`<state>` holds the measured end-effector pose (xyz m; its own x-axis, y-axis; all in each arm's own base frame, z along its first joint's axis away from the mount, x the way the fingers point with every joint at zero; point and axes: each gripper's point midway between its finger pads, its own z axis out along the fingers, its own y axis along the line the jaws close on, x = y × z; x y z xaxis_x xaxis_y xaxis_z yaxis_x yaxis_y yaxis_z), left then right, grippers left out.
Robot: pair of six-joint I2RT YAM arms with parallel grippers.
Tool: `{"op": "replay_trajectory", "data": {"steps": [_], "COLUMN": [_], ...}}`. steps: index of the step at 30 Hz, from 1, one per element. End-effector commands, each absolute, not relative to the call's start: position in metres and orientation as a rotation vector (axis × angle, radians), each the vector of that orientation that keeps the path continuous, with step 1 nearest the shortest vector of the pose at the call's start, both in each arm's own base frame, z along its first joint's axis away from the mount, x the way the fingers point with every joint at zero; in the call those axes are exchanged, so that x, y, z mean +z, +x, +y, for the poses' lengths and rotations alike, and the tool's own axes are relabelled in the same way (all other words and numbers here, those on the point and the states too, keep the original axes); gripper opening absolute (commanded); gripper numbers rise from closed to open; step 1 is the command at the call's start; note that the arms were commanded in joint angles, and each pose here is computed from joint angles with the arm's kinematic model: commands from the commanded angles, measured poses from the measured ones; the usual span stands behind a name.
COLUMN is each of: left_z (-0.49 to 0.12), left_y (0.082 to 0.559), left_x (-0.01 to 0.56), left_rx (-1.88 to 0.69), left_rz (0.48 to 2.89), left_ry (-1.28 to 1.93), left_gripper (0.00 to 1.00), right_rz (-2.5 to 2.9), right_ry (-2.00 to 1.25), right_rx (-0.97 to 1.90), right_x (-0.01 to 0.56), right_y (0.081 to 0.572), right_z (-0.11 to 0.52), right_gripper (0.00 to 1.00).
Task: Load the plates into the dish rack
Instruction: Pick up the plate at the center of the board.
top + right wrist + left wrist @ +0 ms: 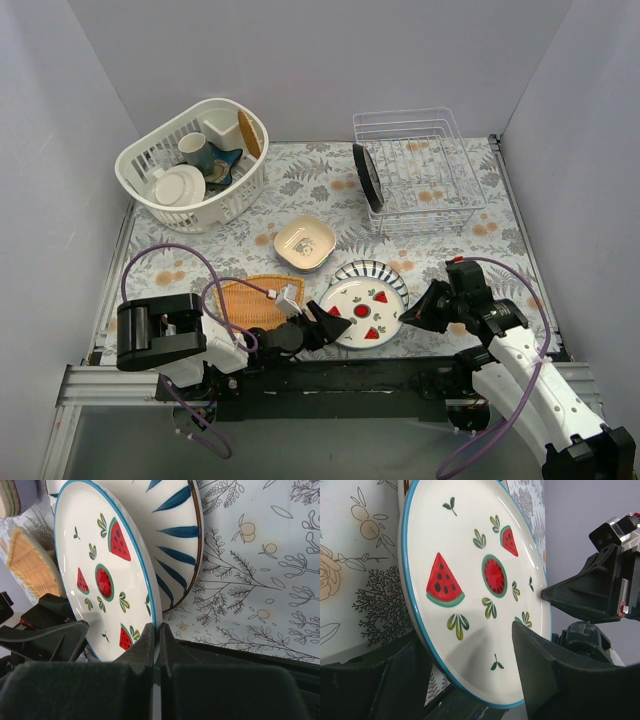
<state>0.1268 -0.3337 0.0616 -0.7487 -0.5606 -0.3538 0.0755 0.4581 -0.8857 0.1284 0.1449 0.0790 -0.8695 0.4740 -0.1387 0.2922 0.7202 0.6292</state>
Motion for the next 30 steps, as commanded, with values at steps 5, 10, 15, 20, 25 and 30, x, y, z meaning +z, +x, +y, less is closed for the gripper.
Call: {"op": "replay_trajectory", "data": {"steps": [5,10,15,20,25,30], "left_z": [-0.347,-0.352,-0.36,-0.369,-0.37,-0.367], "left_y": [0.135,0.135,0.134,0.135,0.138,0.143], "left_x": [0.091,0.093,0.099,0.115,0.124,0.133], "left_rx": [-1.576,-1.573,-1.566,-1.585,-1.556,-1.56], "left_rz": [2.005,2.013,2.027,2.011,2.001,1.976], "left_ry": [-0.91,-0.887,-0.847,-0.805,-0.769,-0.759], "left_gripper": [0.36,0.12,0.0,0.0,0.0,0.0], "right_rz": [2.621,2.621,2.605,2.573,2.484,2.387], "right_ry": [0.526,0.516,0.499,0.477,0.436,0.388], "right_rx": [1.025,0.996,0.979,0.948,0.882,0.836], "right_x": [0.096,0.094,0.098,0.11,0.133,0.158], "right_y": [0.119,0.119,0.122,0.127,0.144,0.162], "right_z": [0.156,0.153,0.151,0.148,0.14,0.136], "right_gripper": [0.01,0.01,0.04,0.31,0.47,0.57]}}
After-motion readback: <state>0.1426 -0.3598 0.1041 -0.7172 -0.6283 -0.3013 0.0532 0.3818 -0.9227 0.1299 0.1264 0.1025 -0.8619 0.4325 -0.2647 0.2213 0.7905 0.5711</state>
